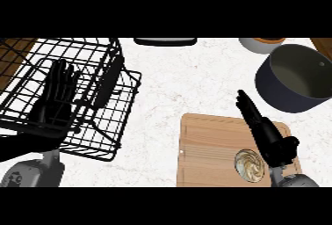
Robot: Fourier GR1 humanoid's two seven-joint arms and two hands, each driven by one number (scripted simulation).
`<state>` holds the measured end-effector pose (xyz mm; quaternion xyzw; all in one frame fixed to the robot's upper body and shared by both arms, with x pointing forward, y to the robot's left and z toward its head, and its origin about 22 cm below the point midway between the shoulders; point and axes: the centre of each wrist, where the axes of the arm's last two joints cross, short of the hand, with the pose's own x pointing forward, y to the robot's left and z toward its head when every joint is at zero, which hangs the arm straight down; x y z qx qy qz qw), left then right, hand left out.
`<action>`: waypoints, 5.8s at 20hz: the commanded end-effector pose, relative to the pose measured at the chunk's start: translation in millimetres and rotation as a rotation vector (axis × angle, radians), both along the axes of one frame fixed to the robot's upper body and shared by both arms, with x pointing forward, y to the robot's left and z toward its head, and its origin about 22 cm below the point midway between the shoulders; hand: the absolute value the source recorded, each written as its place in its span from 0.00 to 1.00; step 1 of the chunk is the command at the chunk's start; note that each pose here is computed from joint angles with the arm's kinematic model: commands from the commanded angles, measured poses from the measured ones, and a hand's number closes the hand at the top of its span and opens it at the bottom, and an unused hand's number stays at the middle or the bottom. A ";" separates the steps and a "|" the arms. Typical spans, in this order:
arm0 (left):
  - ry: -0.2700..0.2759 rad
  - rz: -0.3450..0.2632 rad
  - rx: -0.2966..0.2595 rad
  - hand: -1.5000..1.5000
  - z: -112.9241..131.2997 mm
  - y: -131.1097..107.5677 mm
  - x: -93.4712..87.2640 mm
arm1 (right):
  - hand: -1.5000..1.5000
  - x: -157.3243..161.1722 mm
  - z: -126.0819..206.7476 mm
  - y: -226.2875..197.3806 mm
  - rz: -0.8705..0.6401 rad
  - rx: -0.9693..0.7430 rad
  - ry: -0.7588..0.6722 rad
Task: Pick the cupcake from the cutting board and place it in the pot
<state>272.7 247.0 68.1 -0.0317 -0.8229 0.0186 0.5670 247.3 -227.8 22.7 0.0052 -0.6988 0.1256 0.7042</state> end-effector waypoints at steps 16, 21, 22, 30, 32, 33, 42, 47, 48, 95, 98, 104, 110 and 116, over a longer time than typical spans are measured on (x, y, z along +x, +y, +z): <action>0.383 0.331 0.316 0.50 -73.8 102.9 -96.4 | 0.00 -18.6 48.1 -116.2 -0.067 -0.502 -0.364; 0.401 0.278 0.358 0.50 -68.9 97.8 -117.2 | 0.00 -27.0 54.9 -124.8 0.043 -0.626 -0.269; 0.407 0.274 0.346 0.50 -69.3 91.1 -116.7 | 0.00 -28.0 58.7 -126.0 0.070 -0.650 -0.258; 0.439 0.260 0.388 0.50 -64.1 88.0 -108.2 | 0.00 -30.1 80.8 -108.7 0.284 -0.907 -0.044; 0.473 0.278 0.400 0.50 -55.8 86.9 -90.4 | 0.00 -24.7 98.1 -96.7 0.318 -0.985 0.012; 0.484 0.285 0.407 0.50 -52.8 96.9 -88.4 | 0.00 -27.6 101.2 -98.4 0.343 -1.043 0.083; 0.506 0.271 0.435 0.50 -47.7 70.6 -47.7 | 0.00 -7.1 114.5 -25.0 0.483 -1.093 0.294; 0.530 0.268 0.424 0.50 -39.7 73.4 -44.3 | 0.00 -3.1 94.3 0.7 0.519 -1.158 0.340; 0.518 0.264 0.412 0.50 -39.6 85.0 -40.3 | 0.00 -3.6 110.8 8.2 0.492 -1.171 0.349; 0.528 0.276 0.424 0.50 -40.4 79.5 -44.6 | 1.00 -19.7 36.8 -16.9 0.682 -1.210 0.120; 0.529 0.281 0.413 0.50 -52.1 77.0 -56.0 | 1.00 -26.8 34.9 -58.7 0.728 -1.193 -0.002; 0.529 0.300 0.417 0.50 -59.1 91.3 -40.4 | 1.00 -37.2 71.9 -95.7 0.558 -1.259 -0.180; 0.542 0.288 0.404 0.50 -47.0 86.8 -51.2 | 1.00 -37.1 123.4 -103.5 0.236 -1.217 -0.461; 0.539 0.289 0.405 0.50 -64.1 83.6 -50.7 | 1.00 -52.1 156.8 -117.9 -0.007 -1.080 -0.565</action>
